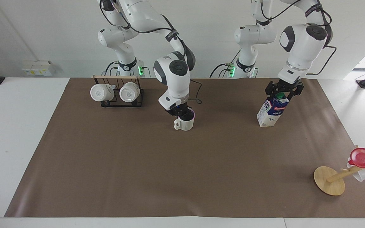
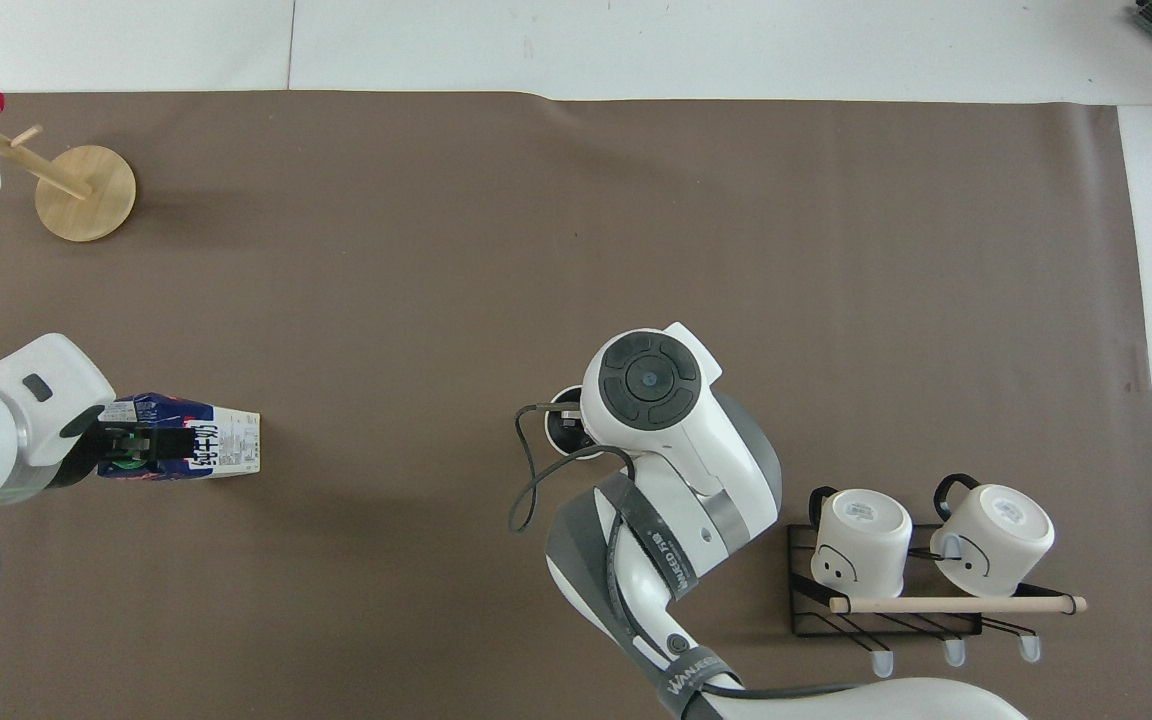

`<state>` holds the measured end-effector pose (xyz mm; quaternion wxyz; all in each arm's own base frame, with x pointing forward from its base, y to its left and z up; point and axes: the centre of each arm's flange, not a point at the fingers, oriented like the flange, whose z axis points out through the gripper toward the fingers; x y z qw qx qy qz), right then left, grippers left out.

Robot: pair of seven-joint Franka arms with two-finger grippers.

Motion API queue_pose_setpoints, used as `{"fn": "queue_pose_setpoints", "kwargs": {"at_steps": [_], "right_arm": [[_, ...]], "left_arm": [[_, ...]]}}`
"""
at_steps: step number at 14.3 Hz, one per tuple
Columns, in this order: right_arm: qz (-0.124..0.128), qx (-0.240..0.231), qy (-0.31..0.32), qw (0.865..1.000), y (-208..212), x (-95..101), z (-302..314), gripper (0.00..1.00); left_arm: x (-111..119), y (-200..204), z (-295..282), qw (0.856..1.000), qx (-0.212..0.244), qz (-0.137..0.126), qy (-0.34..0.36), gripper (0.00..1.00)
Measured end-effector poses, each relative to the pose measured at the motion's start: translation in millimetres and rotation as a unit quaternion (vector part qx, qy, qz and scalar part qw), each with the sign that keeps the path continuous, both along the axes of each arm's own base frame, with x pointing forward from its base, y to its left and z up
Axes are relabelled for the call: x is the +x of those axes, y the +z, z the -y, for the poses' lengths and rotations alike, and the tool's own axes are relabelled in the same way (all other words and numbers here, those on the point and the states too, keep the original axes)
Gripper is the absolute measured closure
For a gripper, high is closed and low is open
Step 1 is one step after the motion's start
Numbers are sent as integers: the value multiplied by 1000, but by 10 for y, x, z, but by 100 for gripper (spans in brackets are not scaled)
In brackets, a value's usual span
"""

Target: Place cup and milk on table

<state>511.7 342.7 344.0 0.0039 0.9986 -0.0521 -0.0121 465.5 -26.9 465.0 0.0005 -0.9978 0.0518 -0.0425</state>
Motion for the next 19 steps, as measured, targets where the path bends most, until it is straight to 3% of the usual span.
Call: {"fn": "queue_pose_setpoints", "kwargs": {"at_steps": [4,8,9,15,17,19], "right_arm": [[5,3,0,1000,50,17,-10,49],[30,22,-6,999,551,61,52,4],[33,25,-8,999,717,44,102,0],[53,38,-49,997,1378,125,662,0],[65,35,-59,996,1482,221,910,0],[75,33,-52,995,1619,324,1242,0]], "left_arm": [[9,7,109,1000,0,10,-15,0],[2,-13,140,1000,1,10,-26,0],[-1,-21,139,1000,1,10,-28,0],[-5,-53,90,999,1,9,-32,2],[-4,-59,78,999,2,9,-35,14],[-3,-59,77,999,2,9,-35,19]]}}
